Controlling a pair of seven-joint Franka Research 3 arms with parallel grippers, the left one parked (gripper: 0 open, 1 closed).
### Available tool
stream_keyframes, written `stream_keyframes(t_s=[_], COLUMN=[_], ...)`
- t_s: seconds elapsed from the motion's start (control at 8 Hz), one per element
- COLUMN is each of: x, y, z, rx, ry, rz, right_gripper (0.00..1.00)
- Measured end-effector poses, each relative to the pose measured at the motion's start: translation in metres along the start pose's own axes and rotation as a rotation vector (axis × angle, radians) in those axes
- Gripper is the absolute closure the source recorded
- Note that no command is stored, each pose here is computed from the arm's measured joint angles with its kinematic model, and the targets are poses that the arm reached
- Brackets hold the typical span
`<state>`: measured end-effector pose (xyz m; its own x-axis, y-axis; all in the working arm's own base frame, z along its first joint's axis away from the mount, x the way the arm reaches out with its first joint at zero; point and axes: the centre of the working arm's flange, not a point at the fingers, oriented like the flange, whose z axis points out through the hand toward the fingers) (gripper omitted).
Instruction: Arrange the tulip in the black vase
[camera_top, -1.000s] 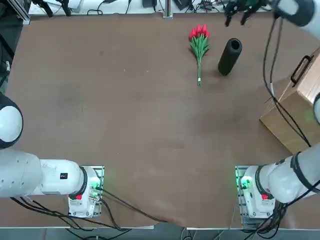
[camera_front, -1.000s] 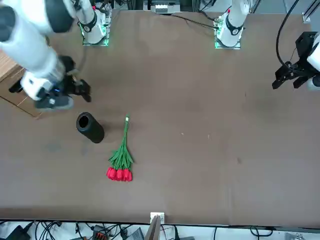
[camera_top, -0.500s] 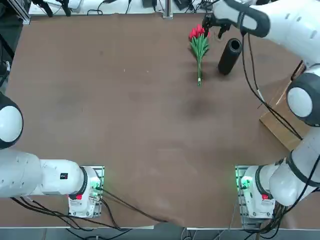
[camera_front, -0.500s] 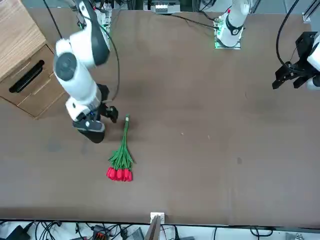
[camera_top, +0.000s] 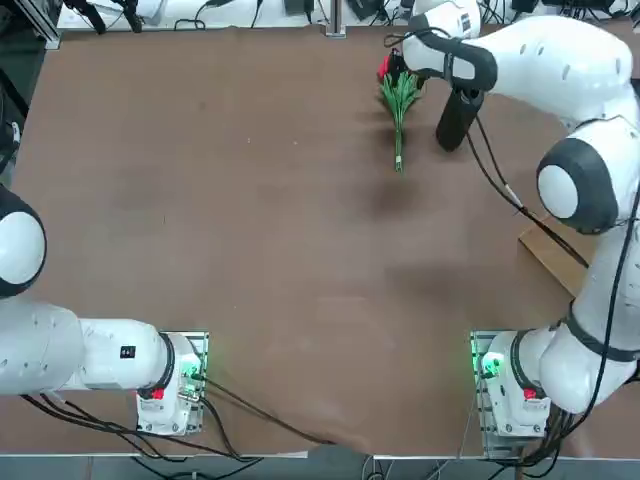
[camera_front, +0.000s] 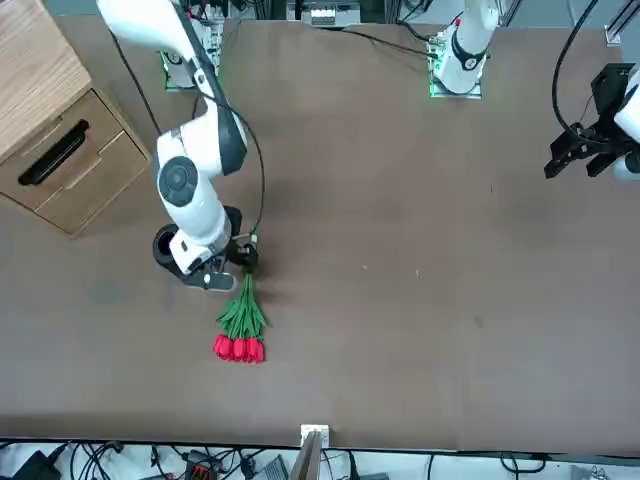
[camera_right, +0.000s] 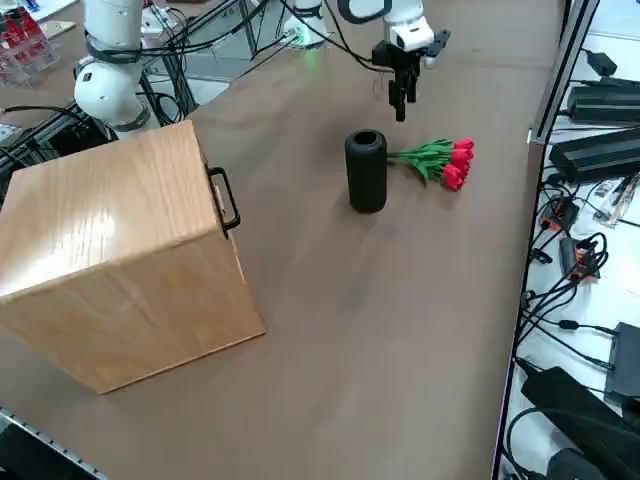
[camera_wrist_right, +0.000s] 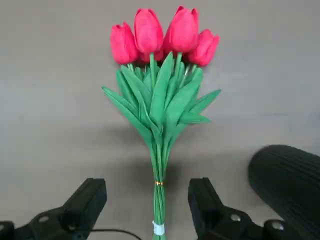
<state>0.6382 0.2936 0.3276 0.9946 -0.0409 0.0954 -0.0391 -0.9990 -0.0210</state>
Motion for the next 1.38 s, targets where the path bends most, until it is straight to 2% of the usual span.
stream_keyframes(t_s=[0.38,0.88,1.38], x=[-0.001,-0.003,-0.004], y=[0.0,0.001,0.001], z=[0.037,0.089,0.107], rx=[-0.017,-0.02,-0.022], ry=[-0.024,-0.013,-0.012], rz=[-0.022,0.018,0.045], right_gripper=[0.0,0.03,0.04])
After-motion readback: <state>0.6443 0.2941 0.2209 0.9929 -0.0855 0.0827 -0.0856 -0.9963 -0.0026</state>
